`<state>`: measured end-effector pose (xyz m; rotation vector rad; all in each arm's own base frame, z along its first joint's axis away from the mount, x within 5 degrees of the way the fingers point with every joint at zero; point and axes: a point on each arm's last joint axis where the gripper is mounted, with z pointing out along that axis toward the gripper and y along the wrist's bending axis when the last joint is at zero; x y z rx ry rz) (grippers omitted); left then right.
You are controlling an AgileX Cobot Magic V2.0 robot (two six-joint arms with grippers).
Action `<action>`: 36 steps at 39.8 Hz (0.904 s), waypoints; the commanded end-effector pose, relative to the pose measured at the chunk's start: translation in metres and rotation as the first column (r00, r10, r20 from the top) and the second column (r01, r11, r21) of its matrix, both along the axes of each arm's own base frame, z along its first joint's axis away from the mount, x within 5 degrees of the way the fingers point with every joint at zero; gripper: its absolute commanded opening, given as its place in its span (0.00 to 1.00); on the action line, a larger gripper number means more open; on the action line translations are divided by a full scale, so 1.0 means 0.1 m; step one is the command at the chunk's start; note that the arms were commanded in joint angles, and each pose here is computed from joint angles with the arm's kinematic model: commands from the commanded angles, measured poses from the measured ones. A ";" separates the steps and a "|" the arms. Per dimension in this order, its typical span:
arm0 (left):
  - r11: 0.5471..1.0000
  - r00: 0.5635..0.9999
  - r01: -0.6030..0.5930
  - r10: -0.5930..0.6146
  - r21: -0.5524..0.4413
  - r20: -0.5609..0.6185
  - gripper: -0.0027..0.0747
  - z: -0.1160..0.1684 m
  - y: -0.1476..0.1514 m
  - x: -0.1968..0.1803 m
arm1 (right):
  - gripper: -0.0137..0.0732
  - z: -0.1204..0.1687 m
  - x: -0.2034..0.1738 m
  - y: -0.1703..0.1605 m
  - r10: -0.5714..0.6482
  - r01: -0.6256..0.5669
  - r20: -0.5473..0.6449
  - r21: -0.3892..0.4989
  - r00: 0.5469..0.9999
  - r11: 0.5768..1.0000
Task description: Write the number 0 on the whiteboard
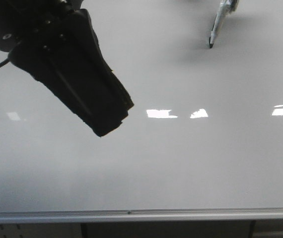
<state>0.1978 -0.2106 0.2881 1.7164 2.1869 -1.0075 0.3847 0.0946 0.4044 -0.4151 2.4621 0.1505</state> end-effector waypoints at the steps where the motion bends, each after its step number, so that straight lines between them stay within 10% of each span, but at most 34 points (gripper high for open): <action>1: 0.997 1.000 0.000 0.002 -0.084 0.017 0.01 0.23 -0.02 -0.07 | 0.08 0.23 -0.05 -0.04 -0.011 0.009 0.105 0.018 0.994 1.000; 36: 0.997 1.000 0.000 0.002 -0.084 0.017 0.01 0.23 -0.02 -0.07 | 0.08 0.23 0.03 -0.14 -0.040 0.056 0.175 -0.091 0.984 0.994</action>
